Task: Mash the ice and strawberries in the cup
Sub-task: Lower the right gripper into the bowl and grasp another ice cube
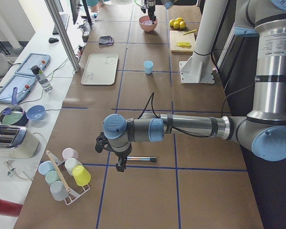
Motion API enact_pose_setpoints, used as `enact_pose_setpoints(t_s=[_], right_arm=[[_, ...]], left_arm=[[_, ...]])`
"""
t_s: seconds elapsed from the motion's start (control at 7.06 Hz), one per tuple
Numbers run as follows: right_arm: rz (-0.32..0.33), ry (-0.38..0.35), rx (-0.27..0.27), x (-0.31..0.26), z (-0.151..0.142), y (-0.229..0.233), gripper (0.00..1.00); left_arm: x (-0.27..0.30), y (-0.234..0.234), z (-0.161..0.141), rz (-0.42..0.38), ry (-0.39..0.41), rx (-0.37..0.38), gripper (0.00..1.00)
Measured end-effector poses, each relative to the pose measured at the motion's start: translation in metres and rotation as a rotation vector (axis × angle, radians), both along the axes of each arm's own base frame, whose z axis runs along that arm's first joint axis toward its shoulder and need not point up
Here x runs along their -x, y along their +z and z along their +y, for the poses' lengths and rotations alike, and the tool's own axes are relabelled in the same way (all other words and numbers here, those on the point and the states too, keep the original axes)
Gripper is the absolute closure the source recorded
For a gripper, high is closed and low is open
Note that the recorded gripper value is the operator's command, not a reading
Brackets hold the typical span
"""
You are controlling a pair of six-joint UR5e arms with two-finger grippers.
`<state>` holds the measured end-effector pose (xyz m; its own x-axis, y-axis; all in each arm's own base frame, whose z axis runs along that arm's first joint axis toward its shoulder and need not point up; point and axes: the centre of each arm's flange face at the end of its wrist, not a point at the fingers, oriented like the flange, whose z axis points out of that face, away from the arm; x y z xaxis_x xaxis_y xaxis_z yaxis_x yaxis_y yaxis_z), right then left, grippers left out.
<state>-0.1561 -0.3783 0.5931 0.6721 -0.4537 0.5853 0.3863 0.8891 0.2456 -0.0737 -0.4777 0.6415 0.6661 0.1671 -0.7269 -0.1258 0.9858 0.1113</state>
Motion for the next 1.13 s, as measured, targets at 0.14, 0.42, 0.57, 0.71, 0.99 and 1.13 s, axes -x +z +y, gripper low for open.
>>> enact_pose_setpoints(t_s=[0.14,0.42,0.57,0.71,0.99,1.13], right_arm=[[0.001,-0.003,-0.002,-0.0006,0.0,0.0008,0.4],[0.001,-0.003,-0.004,-0.0017,-0.0008,0.0009,0.41],[0.002,0.0,-0.005,-0.0026,-0.0014,0.0008,0.42],[0.002,0.002,-0.005,-0.0036,-0.002,0.0007,0.48],[0.001,0.007,-0.006,-0.0056,-0.0027,0.0007,0.86],[0.001,0.009,-0.009,-0.0073,-0.0033,0.0001,0.99]], left_arm=[[0.0,-0.0003,0.0001,0.0,0.0,0.0,0.0],[0.0,-0.0027,0.0001,0.0,-0.001,-0.005,0.0],[0.0,-0.0043,0.0,0.0,-0.001,-0.008,0.0],[0.0,-0.0054,-0.0002,0.0,-0.001,-0.01,0.0],[0.0,-0.0068,-0.0006,0.0,-0.001,-0.012,0.0],[0.0,-0.0069,-0.0006,0.0,-0.001,-0.013,0.0]])
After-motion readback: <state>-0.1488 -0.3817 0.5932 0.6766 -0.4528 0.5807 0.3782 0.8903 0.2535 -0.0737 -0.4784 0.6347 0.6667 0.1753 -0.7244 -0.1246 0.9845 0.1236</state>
